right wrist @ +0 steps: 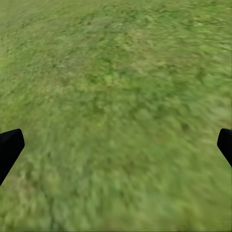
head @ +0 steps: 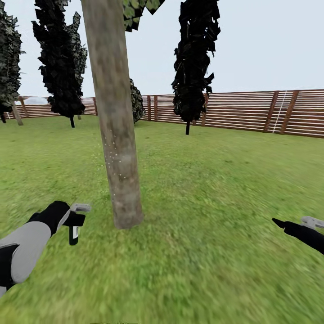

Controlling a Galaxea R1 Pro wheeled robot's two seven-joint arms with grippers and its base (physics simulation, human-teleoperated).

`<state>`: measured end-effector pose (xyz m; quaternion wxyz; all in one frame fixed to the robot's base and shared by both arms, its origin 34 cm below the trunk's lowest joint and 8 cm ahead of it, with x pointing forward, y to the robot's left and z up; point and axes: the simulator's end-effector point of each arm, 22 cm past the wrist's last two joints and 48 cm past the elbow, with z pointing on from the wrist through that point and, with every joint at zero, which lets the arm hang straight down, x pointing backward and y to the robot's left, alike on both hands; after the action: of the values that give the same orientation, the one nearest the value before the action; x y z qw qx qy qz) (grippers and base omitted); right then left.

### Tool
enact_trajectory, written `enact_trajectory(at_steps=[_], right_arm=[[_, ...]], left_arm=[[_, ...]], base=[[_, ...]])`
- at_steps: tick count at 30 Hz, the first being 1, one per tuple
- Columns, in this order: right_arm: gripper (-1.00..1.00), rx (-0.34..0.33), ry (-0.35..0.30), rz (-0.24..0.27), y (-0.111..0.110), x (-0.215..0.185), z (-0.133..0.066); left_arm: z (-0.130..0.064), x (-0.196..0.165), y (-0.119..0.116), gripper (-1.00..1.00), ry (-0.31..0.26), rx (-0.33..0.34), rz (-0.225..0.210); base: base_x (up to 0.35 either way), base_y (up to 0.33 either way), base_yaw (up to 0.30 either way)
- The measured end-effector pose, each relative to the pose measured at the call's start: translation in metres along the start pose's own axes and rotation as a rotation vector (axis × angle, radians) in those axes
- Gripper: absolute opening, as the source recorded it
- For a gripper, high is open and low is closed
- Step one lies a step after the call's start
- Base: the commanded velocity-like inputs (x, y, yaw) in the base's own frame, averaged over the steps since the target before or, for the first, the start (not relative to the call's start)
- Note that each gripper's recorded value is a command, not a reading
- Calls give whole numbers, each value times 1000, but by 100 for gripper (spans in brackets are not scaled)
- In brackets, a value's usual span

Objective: In the garden, pick up the pesticide atomizer on the floor and spray pesticide onto both trees until each tree trunk is fully covered.

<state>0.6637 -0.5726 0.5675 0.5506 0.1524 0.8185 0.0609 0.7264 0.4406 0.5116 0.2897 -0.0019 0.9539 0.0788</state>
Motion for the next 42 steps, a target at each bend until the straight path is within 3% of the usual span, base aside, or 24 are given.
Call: enact_trajectory(at_steps=[5,9,11,15,25,34,42], right_arm=[[100,-1,0,1,0,0,0],[100,-2,0,1,1,0,0],[100,-1,-1,1,0,0,0],[100,-2,0,2,1,0,0],[100,-2,0,1,1,0,0],[100,-2,0,1,1,0,0],[100,-2,0,2,1,0,0]], left_arm=[[2,4,-3,-100,-7,38,-85],[2,1,-15,-100,-14,65,-109],[3,-3,-36,-100,-22,92,-99],[4,-6,-51,-100,-27,107,-84],[5,-5,-42,-100,-24,63,-79],[5,-4,-41,-100,-23,59,-80],[5,-4,-41,-100,-23,59,-80]], base=[[0,-275,260],[47,-303,56],[97,-306,106],[50,-319,239],[1,-325,227],[0,-325,29],[86,-323,231]])
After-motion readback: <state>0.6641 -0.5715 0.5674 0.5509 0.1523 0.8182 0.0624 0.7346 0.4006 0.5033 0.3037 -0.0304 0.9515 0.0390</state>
